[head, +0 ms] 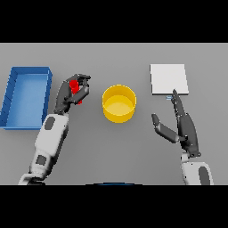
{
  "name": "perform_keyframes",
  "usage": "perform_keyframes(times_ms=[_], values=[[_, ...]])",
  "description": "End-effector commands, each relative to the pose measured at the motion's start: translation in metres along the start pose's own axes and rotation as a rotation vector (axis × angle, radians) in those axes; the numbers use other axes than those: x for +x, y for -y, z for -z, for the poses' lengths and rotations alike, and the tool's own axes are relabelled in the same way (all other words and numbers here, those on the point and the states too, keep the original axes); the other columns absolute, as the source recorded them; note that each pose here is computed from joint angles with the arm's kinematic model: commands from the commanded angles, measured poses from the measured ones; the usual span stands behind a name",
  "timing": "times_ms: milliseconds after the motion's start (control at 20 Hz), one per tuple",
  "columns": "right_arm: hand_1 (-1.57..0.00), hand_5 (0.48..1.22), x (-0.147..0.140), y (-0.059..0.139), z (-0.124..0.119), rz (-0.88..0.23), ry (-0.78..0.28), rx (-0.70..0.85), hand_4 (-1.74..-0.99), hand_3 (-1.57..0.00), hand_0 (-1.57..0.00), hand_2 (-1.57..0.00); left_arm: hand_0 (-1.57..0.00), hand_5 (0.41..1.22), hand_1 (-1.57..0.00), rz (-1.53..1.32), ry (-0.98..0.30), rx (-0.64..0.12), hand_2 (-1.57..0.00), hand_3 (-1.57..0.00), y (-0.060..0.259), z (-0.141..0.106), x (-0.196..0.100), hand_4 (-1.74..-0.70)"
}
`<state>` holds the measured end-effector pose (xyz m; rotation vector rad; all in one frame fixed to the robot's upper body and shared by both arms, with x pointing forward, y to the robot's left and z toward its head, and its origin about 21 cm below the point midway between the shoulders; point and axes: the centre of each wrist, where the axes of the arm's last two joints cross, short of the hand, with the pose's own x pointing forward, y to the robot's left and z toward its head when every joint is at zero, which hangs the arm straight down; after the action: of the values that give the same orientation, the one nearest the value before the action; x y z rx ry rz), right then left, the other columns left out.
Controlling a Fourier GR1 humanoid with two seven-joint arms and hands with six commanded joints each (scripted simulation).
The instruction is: Pick up the red beaker and tilt it to pour out 1 green nut into yellow bowl. Pick up the yellow bowl and place it on the metallic measuring scale.
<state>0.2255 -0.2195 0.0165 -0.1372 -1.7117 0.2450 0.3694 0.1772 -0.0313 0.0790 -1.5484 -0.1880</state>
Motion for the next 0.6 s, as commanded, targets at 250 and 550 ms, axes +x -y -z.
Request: perform_keyframes(times_ms=[250, 550], values=[[0.00, 0.647, -0.002, -0.001, 0.000, 0.020, -0.003, 0.003, -1.250, 0.00, 0.00, 0.00, -1.30, 1.148, -1.31, 0.078, 0.025, -0.009, -1.33, -1.24, 0.004, 0.000, 0.003, -1.60], [0.00, 0.644, 0.000, -0.004, 0.001, 0.009, 0.003, 0.004, -1.246, 0.00, 0.00, 0.00, -1.50, 1.150, -1.50, -0.055, 0.090, -0.019, -1.51, -1.48, 0.000, 0.000, 0.012, -1.66]])
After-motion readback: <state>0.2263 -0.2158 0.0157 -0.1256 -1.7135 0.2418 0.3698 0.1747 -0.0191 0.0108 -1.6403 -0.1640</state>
